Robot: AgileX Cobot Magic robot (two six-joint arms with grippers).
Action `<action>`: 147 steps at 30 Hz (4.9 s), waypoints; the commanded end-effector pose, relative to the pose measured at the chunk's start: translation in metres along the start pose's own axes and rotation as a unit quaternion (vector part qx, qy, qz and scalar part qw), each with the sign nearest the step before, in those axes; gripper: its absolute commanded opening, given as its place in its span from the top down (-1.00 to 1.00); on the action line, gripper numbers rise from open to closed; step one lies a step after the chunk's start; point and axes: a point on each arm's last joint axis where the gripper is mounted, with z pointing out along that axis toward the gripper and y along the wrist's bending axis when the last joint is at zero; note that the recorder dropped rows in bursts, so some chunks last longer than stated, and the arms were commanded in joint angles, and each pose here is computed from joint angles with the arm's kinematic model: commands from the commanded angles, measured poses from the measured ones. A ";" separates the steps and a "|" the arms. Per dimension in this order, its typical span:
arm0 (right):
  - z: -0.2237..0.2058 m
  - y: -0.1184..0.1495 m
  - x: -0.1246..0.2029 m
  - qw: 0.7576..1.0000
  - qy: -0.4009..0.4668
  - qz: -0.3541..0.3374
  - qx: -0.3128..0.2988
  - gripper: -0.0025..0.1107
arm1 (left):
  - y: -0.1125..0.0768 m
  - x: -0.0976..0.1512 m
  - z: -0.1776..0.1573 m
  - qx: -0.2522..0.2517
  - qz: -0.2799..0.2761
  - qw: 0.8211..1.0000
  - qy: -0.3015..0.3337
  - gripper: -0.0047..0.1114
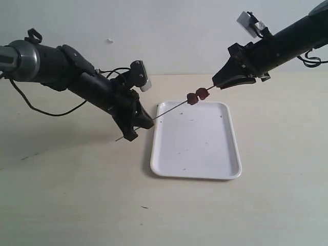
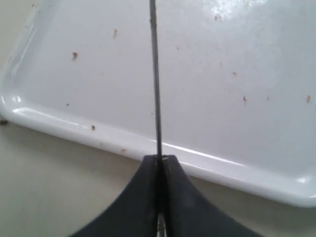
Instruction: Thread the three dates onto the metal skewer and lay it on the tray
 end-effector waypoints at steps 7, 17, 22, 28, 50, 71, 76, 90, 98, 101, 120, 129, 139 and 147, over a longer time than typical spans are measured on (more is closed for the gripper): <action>0.008 0.012 -0.001 1.000 0.007 -0.011 -0.009 0.49 | -0.002 -0.024 -0.004 -0.004 -0.038 0.995 -0.088 0.92; -0.002 0.007 -0.004 1.000 -0.017 -0.011 -0.019 -0.31 | -0.001 -0.024 -0.004 -0.004 -0.050 0.995 -0.091 0.92; -0.021 0.003 -0.005 0.999 -0.038 -0.017 -0.009 -0.31 | 0.000 -0.023 -0.004 -0.009 -0.061 0.994 -0.088 0.92; -0.054 0.011 -0.011 0.996 -0.087 -0.027 -0.010 -0.31 | 0.000 -0.023 -0.004 -0.013 -0.062 0.994 -0.086 0.92; -0.054 0.019 -0.002 0.986 -0.098 -0.132 -0.020 0.96 | -0.015 -0.027 0.005 0.112 -0.497 0.857 -0.078 0.92; -0.079 0.054 0.012 0.950 -0.236 -0.179 0.097 0.96 | -0.031 -0.010 0.074 0.147 -0.614 0.769 -0.099 0.92; -0.074 0.060 0.011 0.950 -0.232 -0.189 0.092 0.96 | -0.032 -0.011 0.072 0.150 -0.612 0.770 -0.099 0.81; -0.072 0.064 0.012 0.951 -0.231 -0.193 0.074 0.96 | -0.031 -0.018 0.064 0.163 -0.611 0.768 -0.104 0.24; -0.079 0.074 0.013 0.951 -0.227 -0.197 0.072 0.96 | -0.011 -0.030 0.016 0.176 -0.533 0.809 -0.172 0.32; -0.090 0.080 0.017 0.954 -0.210 -0.178 0.118 0.96 | 0.000 -0.030 -0.018 0.174 -0.503 0.827 -0.182 0.78; -0.172 0.207 0.173 0.870 -0.401 -0.160 0.239 0.96 | -0.073 0.007 -0.207 -0.193 -0.401 0.870 -0.212 0.92; -0.175 0.257 0.261 0.837 -0.446 -0.241 0.206 0.96 | -0.159 0.042 -0.236 -0.314 -0.428 0.816 -0.229 0.92; -0.156 0.280 0.303 0.875 -0.350 -0.314 0.118 0.96 | -0.259 0.049 -0.247 -0.199 -0.360 0.850 -0.329 0.92; -0.156 0.282 0.305 0.871 -0.354 -0.318 0.120 0.96 | -0.298 0.039 -0.256 -0.115 -0.275 0.879 -0.372 0.92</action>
